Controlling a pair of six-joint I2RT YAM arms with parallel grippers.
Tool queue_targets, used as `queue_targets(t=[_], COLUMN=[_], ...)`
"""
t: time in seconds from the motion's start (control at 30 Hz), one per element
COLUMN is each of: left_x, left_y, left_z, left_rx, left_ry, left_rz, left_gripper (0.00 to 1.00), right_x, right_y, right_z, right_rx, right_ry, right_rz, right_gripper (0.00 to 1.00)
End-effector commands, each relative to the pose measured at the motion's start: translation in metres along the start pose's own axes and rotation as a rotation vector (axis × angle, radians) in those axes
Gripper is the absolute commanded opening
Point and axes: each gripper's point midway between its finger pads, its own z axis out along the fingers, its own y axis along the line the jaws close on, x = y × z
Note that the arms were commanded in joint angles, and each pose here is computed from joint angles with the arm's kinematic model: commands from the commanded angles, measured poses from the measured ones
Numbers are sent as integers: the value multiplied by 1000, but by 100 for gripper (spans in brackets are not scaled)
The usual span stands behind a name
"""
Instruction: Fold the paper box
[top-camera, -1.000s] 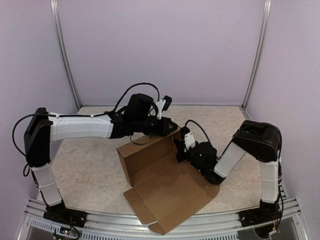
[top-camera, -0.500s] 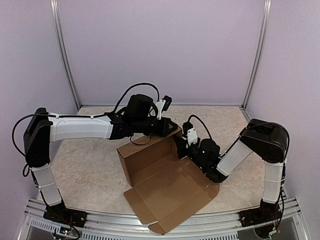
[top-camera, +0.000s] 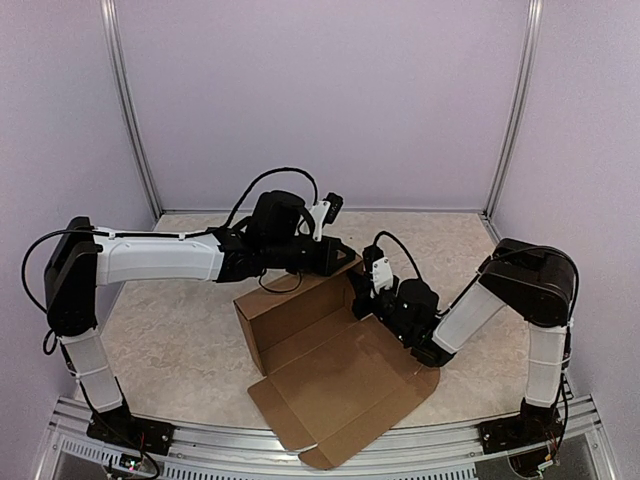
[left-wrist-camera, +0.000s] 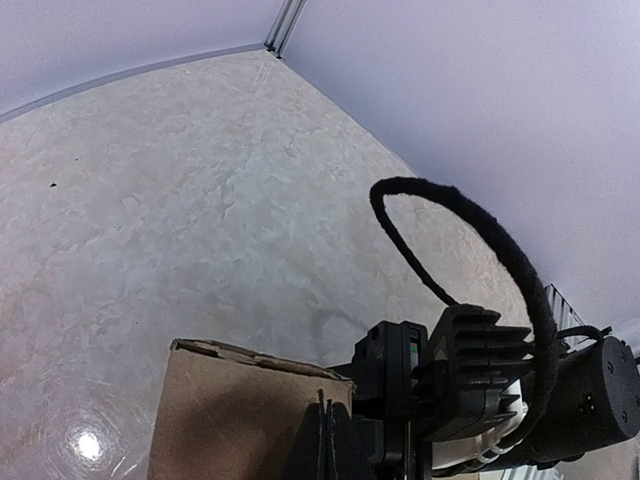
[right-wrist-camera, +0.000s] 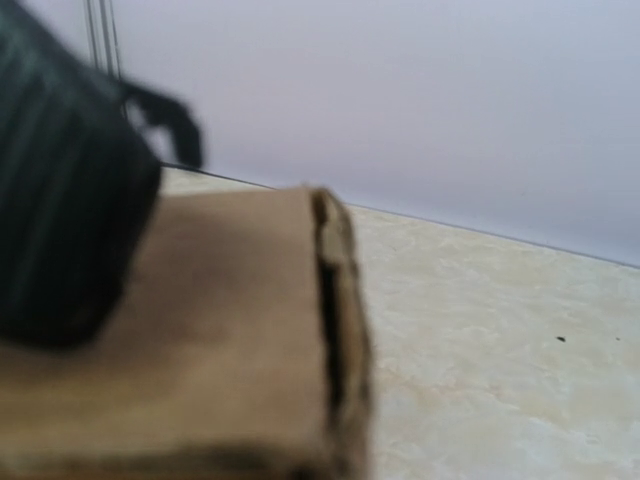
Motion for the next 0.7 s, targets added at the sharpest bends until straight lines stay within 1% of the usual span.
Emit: queue_targets(t=[0.0, 0.03, 0.17, 0.3, 0.4, 0.67], left_x=[40, 40, 41, 41, 42, 43], left_y=[2, 2, 4, 5, 5, 6], left_z=[1, 1, 1, 1, 2, 3], left_rx=[-22, -22, -31, -35, -35, -36], left_ry=[118, 118, 119, 116, 118, 122], left_rz=[-40, -40, -42, -41, -43, -44], left_gripper=[0, 0, 0, 0, 0, 0], right_x=[-31, -29, -19, -8, 1, 14], right_y=[-7, -8, -11, -14, -15, -13], right_z=[-4, -4, -7, -10, -13, -13], right_rx=[51, 57, 75, 85, 85, 78], right_ry=[-147, -143, -123, -103, -88, -68], right_rz=[71, 70, 70, 83, 94, 115], right_gripper=[0, 1, 14, 22, 24, 25])
